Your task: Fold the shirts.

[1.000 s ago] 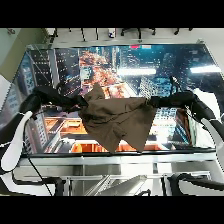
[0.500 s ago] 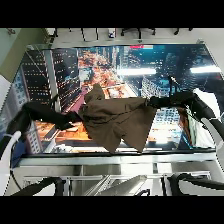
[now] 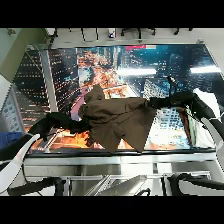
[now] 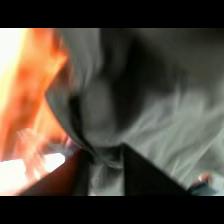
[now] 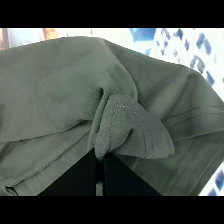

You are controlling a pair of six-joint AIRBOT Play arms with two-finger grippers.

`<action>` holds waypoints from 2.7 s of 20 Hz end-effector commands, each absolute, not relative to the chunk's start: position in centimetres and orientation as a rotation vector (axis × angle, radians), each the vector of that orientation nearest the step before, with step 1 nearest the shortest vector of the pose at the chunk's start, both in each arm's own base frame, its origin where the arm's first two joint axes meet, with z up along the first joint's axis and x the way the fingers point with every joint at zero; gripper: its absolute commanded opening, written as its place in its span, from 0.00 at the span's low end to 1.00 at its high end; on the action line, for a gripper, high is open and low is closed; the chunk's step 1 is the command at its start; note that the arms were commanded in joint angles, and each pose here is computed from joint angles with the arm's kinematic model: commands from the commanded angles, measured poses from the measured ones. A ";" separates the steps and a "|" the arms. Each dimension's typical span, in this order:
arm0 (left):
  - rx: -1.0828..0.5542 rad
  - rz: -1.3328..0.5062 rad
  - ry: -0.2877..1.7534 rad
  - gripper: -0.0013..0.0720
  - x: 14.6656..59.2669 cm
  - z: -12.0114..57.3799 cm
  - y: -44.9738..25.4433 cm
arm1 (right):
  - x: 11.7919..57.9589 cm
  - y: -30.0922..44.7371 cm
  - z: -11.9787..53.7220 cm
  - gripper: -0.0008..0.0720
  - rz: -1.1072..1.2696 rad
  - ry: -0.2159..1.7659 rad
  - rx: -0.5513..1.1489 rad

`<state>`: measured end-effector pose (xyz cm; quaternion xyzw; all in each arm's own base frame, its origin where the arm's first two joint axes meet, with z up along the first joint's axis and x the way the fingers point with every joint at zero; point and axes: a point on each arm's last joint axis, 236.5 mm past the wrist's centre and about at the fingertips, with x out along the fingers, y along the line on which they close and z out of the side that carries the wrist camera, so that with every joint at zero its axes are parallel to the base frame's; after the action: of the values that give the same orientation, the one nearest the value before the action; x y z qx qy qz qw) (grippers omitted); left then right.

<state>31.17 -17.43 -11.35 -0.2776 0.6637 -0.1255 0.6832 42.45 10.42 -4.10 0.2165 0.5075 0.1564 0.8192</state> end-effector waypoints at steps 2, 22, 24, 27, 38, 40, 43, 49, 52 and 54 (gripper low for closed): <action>-0.585 -0.356 1.540 0.05 32.4 -11.5 -19.0 | 42.2 10.6 -3.8 0.05 0.344 1.085 0.461; -0.122 -0.253 -0.335 0.05 13.2 61.7 -9.9 | 13.5 4.6 60.1 0.05 0.050 -0.489 -0.231; -0.162 -0.264 -0.220 0.05 16.5 59.8 -8.7 | 15.6 3.9 58.8 0.05 0.044 -0.415 -0.238; -0.298 -0.395 0.061 0.05 24.3 53.0 -8.1 | 24.2 4.5 51.8 0.05 0.197 -0.119 -0.148; -0.467 -0.286 1.058 0.05 50.5 2.5 -9.7 | 48.7 5.4 -0.6 0.05 0.291 0.949 0.429; -0.496 -0.258 1.154 0.05 52.7 -3.7 -9.2 | 50.4 5.0 -6.0 0.05 0.264 1.027 0.467; -0.495 -0.254 1.123 0.05 57.5 -6.3 -8.9 | 55.1 4.3 -8.0 0.05 0.238 1.014 0.508; -0.529 -0.257 0.958 0.05 63.9 -0.2 -8.3 | 62.9 3.0 -2.4 0.05 0.274 0.889 0.526; -0.556 -0.217 0.974 0.05 62.0 0.7 -6.4 | 61.8 2.5 -1.0 0.05 0.288 0.928 0.417; -0.525 -0.202 1.012 0.05 60.0 1.1 -5.4 | 60.5 1.8 -0.2 0.05 0.270 0.965 0.336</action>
<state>61.76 -6.81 0.42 -0.2562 0.4654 -0.1077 0.8404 61.67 2.75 -1.13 0.2082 0.4365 0.1367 0.8645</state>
